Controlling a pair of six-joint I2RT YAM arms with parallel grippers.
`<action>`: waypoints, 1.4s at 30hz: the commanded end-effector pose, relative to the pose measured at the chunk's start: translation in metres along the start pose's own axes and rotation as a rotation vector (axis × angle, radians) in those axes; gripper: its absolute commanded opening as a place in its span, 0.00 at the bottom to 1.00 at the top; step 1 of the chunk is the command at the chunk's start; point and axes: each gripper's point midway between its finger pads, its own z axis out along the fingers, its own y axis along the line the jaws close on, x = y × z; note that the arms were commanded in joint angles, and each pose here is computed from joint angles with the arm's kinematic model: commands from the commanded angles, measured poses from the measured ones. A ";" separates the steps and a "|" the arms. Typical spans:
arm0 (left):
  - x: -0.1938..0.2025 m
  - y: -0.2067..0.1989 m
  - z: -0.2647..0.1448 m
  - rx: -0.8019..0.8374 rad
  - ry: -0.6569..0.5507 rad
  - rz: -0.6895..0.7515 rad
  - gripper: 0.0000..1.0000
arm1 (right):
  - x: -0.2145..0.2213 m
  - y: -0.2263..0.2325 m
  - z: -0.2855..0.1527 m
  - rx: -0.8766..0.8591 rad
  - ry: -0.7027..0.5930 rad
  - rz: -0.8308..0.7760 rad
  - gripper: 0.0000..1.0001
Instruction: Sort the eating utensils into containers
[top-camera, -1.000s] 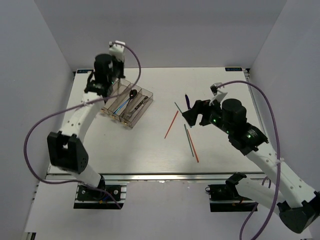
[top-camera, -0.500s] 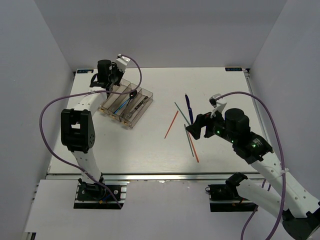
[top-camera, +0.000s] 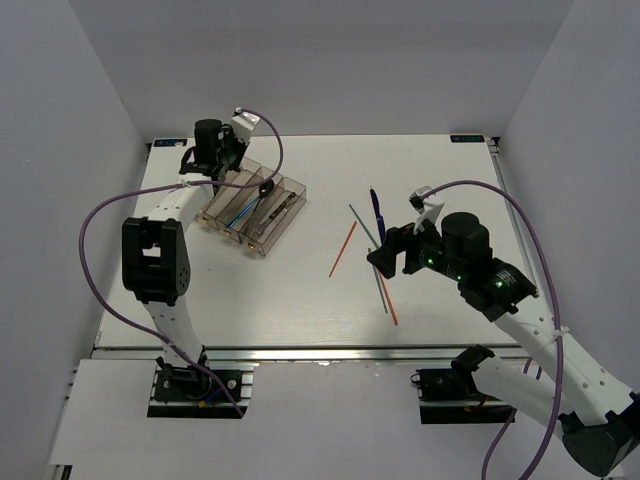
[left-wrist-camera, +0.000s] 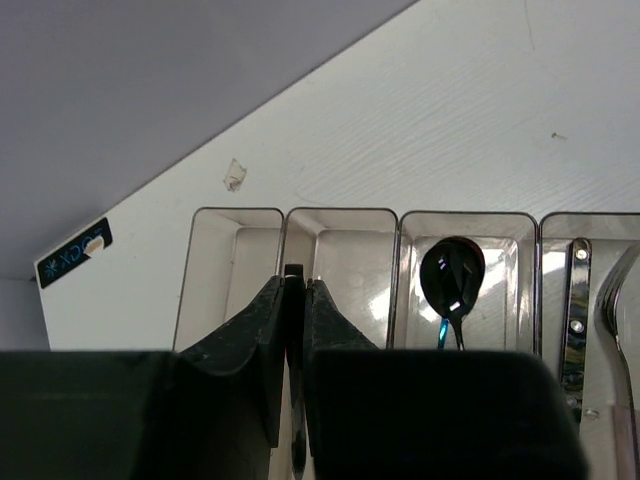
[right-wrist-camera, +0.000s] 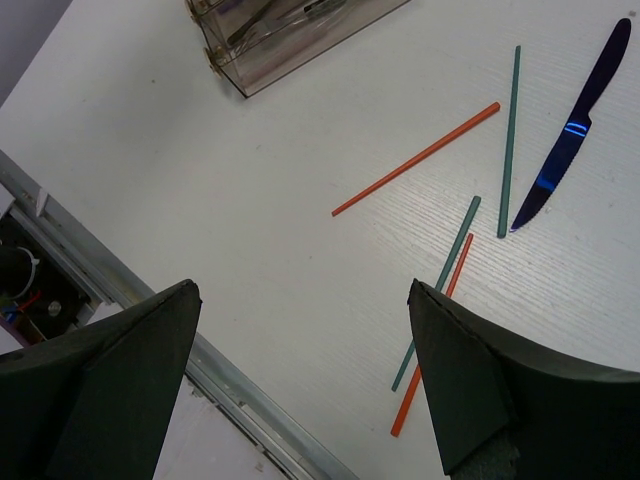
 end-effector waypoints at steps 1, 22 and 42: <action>0.002 0.001 0.000 0.012 0.024 -0.019 0.11 | -0.022 0.007 -0.001 -0.025 -0.065 -0.027 0.89; -0.086 0.042 -0.129 -0.251 -0.009 -0.901 0.98 | -0.007 -0.168 0.137 0.497 0.270 0.143 0.89; 0.043 -0.099 -0.226 0.041 -0.005 -0.908 0.98 | 0.018 -0.256 0.245 0.607 0.533 0.117 0.48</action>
